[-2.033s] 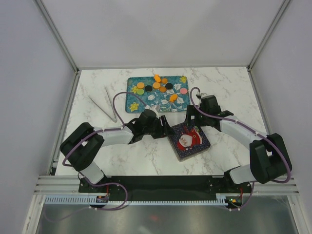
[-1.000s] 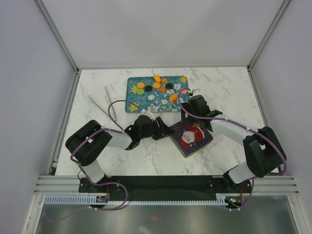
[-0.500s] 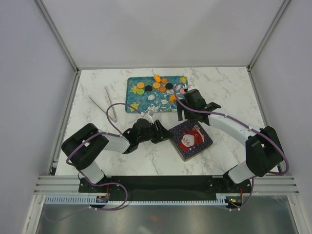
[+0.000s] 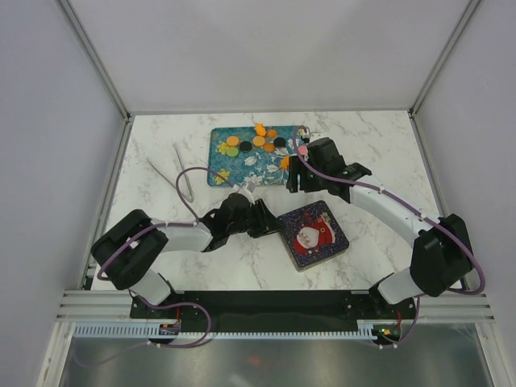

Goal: Pack the cookies

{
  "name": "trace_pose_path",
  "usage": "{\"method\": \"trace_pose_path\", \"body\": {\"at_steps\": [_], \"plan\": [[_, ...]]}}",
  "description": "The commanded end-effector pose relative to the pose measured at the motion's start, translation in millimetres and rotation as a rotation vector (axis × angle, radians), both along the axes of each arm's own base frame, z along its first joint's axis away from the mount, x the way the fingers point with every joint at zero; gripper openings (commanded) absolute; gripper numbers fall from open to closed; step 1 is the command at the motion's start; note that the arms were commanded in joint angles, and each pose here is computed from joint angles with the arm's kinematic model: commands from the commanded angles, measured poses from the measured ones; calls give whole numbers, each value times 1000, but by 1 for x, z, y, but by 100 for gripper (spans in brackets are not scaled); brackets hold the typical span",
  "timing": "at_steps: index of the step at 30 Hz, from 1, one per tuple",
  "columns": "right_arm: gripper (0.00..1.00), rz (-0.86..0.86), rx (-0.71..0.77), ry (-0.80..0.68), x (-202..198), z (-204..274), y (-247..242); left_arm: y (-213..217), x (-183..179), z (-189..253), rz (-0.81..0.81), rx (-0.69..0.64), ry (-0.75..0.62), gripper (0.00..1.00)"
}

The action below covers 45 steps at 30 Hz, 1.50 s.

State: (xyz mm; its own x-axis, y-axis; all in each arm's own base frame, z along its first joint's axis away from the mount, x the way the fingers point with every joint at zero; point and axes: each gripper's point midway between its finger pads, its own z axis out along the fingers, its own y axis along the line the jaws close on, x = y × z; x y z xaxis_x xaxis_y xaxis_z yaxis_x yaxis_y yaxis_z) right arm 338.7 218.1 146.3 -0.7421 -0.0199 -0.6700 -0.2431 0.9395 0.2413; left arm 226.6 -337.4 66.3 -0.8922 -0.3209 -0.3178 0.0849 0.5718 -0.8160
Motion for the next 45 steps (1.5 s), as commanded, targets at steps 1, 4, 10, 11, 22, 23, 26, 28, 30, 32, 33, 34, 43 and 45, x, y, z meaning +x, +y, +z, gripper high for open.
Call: {"method": "trace_pose_path", "body": {"at_steps": [1,4,10,11,22,23,26,28,30,32,33,34,43,45], "plan": [[72,62,167,9,-15,19,23,23,-3,-13,-13,165,-38,16],[64,79,239,10,-22,26,31,23,8,22,-11,139,-112,23],[49,102,335,23,-28,34,43,29,11,66,-26,131,-187,26],[47,104,353,24,-29,37,45,31,10,79,-21,116,-211,26],[0,187,613,107,-55,27,89,73,12,161,64,121,-360,13],[0,185,629,121,-57,24,93,73,12,164,63,119,-367,13],[0,208,655,138,-63,12,106,72,11,168,52,118,-372,12],[0,214,672,143,-67,8,112,73,11,165,50,123,-368,12],[0,219,669,145,-69,7,118,73,10,162,48,127,-362,12],[0,220,672,145,-69,8,121,73,10,161,44,127,-361,12],[0,223,677,141,-69,11,123,73,10,161,44,127,-361,12],[0,227,680,143,-69,12,124,72,10,163,44,124,-363,11],[0,169,607,220,-68,-43,123,73,10,155,38,136,-352,11],[0,150,577,259,-70,-62,121,73,11,151,38,142,-343,11]]}}
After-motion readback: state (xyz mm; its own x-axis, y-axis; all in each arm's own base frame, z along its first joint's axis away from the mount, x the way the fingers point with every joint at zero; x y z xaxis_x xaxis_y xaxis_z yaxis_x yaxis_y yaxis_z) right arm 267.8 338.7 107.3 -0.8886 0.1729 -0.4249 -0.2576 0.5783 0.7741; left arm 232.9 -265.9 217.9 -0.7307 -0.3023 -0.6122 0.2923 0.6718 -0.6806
